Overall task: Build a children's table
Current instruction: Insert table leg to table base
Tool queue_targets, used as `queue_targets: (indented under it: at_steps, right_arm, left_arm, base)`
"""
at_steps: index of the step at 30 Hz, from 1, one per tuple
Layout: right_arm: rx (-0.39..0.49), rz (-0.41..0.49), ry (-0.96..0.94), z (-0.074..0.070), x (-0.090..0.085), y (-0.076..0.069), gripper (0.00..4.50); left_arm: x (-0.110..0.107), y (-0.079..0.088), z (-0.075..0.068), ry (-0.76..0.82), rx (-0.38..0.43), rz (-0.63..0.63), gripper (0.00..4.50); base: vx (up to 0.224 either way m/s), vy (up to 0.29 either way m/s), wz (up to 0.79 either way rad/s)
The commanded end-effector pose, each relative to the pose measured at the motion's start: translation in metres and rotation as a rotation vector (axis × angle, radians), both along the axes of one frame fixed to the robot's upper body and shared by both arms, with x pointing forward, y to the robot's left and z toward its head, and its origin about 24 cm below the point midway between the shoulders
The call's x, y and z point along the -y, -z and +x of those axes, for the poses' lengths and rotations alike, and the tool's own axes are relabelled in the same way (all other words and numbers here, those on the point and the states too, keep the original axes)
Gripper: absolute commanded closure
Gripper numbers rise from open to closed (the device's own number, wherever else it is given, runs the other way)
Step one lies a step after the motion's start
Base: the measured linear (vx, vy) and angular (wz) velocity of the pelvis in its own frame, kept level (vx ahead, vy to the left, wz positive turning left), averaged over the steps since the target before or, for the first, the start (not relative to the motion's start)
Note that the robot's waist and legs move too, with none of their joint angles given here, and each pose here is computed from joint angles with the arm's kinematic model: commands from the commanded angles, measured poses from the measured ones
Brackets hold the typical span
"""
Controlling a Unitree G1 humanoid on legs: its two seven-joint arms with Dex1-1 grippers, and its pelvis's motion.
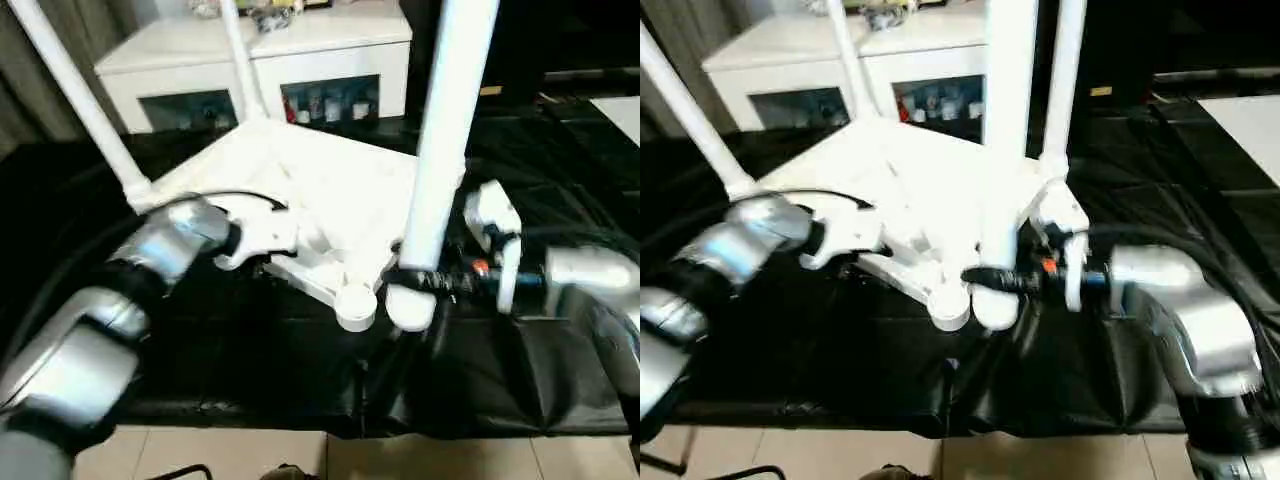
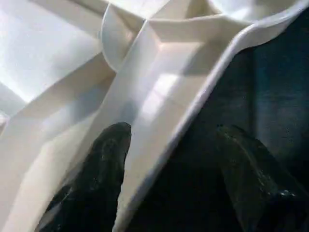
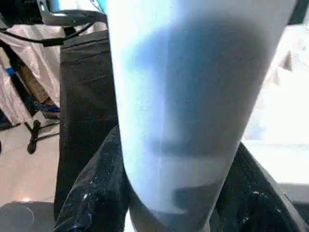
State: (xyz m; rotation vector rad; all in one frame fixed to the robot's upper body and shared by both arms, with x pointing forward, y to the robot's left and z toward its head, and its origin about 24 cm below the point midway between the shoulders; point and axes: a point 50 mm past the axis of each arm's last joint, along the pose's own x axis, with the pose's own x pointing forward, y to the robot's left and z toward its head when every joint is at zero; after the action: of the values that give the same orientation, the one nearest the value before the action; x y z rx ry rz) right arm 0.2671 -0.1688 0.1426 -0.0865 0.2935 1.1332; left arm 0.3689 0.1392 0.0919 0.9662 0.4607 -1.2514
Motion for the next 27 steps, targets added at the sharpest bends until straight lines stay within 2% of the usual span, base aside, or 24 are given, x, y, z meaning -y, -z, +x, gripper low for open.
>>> queue_targets:
  at_steps: [1,4,8,13,19,24,27]
  right_arm:
    - [0.028,0.015,-0.016,-0.006,-0.003,-0.010,2.66]
    - [0.014,0.017,-0.017,-0.010,-0.003,-0.009,2.66]
    - [0.006,0.018,-0.013,-0.013,-0.003,-0.008,2.66]
    - [-0.006,0.021,-0.010,-0.014,-0.005,-0.007,2.66]
    - [-0.018,0.019,-0.018,-0.016,-0.006,-0.006,2.66]
    - [-0.019,0.016,-0.021,-0.015,-0.008,-0.005,2.66]
    - [-0.018,0.017,-0.020,-0.015,-0.009,-0.004,2.66]
  left_arm:
    - [-0.005,0.006,0.003,-0.038,0.026,0.053,1.33]
    - [-0.004,0.017,0.000,-0.049,-0.010,0.062,1.33]
    - [0.000,0.022,0.002,-0.079,0.008,0.044,1.33]
    - [-0.001,0.027,0.003,-0.175,-0.011,0.030,1.81]
    - [-0.004,0.030,0.001,-0.234,-0.110,-0.003,2.21]
    - [-0.010,0.041,-0.004,-0.233,-0.161,0.086,2.71]
    - [-0.011,0.044,-0.006,-0.233,-0.176,0.105,2.80]
  base:
    - [0.000,0.000,0.00]
    - [0.000,0.000,0.00]
    - [0.000,0.000,0.00]
    - [0.000,0.000,0.00]
    - [0.000,0.000,0.00]
    - [0.000,0.000,0.00]
    - [0.000,0.000,0.00]
